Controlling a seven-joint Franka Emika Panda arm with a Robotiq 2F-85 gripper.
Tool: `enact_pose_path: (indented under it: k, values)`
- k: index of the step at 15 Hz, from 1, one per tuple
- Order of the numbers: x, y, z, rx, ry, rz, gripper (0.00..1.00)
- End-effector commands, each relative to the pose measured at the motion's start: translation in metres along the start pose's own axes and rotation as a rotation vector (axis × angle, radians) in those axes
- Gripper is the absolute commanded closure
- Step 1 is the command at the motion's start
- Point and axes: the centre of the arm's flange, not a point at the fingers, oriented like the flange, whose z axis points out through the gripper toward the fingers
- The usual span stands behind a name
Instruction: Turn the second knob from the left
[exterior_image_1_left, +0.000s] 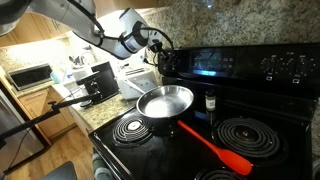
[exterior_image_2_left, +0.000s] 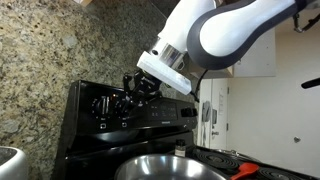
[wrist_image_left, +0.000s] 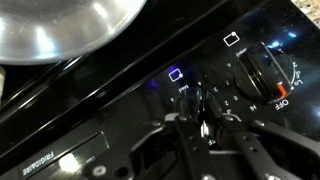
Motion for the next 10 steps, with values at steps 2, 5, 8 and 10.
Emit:
enact_pose_path:
  k: [2, 5, 8, 10]
  values:
    - [0.005, 0.023, 0.022, 0.125, 0.039, 0.077, 0.94]
    - [0.001, 0.033, 0.022, 0.156, 0.044, 0.123, 0.94]
    - [-0.002, 0.04, 0.022, 0.184, 0.049, 0.138, 0.94]
    - [-0.005, 0.042, 0.022, 0.2, 0.05, 0.146, 0.94]
